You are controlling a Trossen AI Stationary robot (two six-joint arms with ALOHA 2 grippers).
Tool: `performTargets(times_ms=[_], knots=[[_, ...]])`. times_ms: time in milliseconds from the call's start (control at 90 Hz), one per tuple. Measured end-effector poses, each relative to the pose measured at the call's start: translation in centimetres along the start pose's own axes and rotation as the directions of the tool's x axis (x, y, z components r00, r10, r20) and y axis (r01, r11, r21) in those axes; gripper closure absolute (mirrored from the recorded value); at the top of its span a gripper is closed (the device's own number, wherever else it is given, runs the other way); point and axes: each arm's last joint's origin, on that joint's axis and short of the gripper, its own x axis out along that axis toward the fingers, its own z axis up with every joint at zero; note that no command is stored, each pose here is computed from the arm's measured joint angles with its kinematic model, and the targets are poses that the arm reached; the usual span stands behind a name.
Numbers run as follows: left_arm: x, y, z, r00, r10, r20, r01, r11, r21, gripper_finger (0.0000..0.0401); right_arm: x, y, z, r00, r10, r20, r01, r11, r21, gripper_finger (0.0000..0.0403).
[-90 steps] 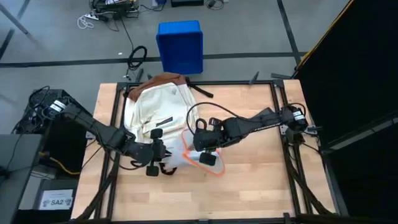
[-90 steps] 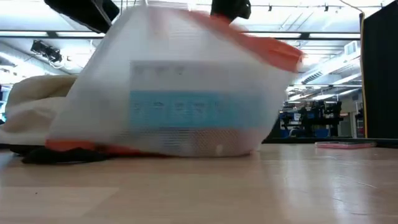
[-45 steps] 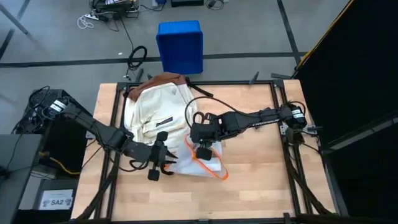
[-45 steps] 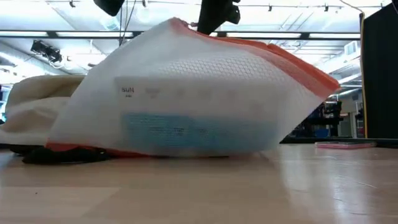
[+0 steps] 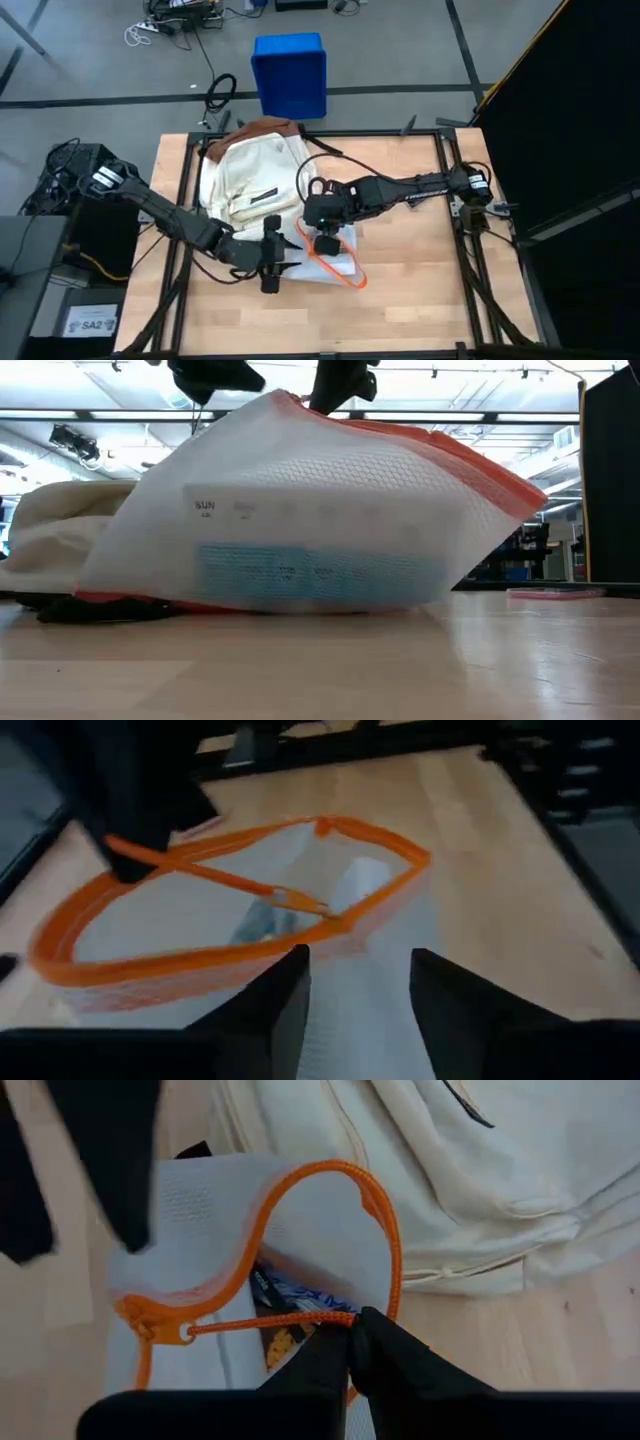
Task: Unpack backpack
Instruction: Close the zip bag
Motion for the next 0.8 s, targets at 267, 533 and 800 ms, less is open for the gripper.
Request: performTargets(times_ms=[267, 533, 800], knots=[[1.6, -0.7, -0.3, 0.999, 0.045, -0.029, -0.047, 0.998, -0.044, 0.0248, 0.0, 0.0, 0.0, 1.0, 0.012, 0.0, -0.012, 1.0, -0.009, 0.0403], [2.6, -0.8, -0.7, 0.997, 0.063, -0.034, -0.066, 0.995, -0.077, 0.0248, 0.0, 0.0, 0.0, 1.0, 0.013, 0.0, -0.013, 1.0, -0.008, 0.0403], [2.7, -0.8, -0.6, 0.998, 0.054, -0.028, -0.056, 0.995, -0.087, 0.0248, 0.0, 0.0, 0.1, 1.0, 0.016, 0.003, -0.016, 1.0, -0.007, 0.0403]])
